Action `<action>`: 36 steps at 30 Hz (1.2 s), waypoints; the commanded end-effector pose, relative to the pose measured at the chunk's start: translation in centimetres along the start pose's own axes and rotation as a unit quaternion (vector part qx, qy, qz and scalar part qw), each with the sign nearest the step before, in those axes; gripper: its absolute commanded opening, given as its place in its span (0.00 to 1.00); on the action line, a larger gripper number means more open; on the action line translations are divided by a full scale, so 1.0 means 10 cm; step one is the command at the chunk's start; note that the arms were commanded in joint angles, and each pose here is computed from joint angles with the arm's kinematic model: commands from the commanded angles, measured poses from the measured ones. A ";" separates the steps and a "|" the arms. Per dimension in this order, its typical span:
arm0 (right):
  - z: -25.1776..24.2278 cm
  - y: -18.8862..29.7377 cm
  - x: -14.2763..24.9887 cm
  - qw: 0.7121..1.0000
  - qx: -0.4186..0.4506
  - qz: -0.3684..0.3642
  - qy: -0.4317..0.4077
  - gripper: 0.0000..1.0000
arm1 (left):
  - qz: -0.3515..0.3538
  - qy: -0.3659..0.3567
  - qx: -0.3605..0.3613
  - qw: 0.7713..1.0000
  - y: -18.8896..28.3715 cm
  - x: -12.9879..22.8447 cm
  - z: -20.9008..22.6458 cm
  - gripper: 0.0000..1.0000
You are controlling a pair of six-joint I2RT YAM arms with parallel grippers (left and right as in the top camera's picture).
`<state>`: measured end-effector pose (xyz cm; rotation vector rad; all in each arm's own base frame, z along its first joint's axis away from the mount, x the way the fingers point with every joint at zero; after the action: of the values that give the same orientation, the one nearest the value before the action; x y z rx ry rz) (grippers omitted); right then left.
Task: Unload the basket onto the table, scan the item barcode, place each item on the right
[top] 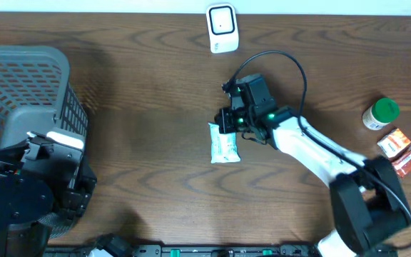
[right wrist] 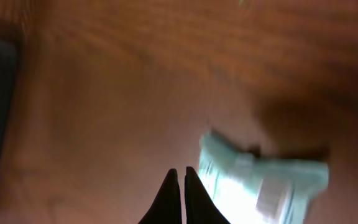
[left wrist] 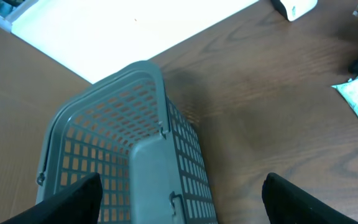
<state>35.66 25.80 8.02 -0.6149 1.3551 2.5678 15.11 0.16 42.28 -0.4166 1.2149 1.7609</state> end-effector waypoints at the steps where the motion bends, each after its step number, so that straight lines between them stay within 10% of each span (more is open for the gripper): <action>1: -0.16 -0.23 -0.07 0.999 0.032 -0.013 -0.014 0.01 | -0.002 0.000 -0.005 1.000 0.01 0.01 0.02 0.82; 9: -0.34 -0.41 -0.15 0.996 0.085 0.002 -0.020 0.01 | -0.002 0.000 -0.005 1.000 0.01 0.01 0.02 0.82; 31: 0.02 0.05 1.35 0.928 -0.007 0.339 0.153 0.01 | -0.002 0.000 -0.005 1.000 0.01 0.01 0.02 0.82; 36: 0.33 0.33 1.33 0.918 -0.060 0.354 0.165 0.13 | -0.002 0.000 -0.005 1.000 0.01 0.01 0.02 0.82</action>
<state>21.49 23.83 3.14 -0.4368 2.0002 3.1392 15.11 0.16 42.28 -0.4164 1.2154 1.7609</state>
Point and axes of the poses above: each gripper's point midway between its finger pads, its own y axis back along the fingers, its own z axis along the line the jaws close on, x = y × z, the point moved 1 cm from there along y, back along the fingers, and after that the axes turned 2 degrees about -y, right-handed, at the moved point
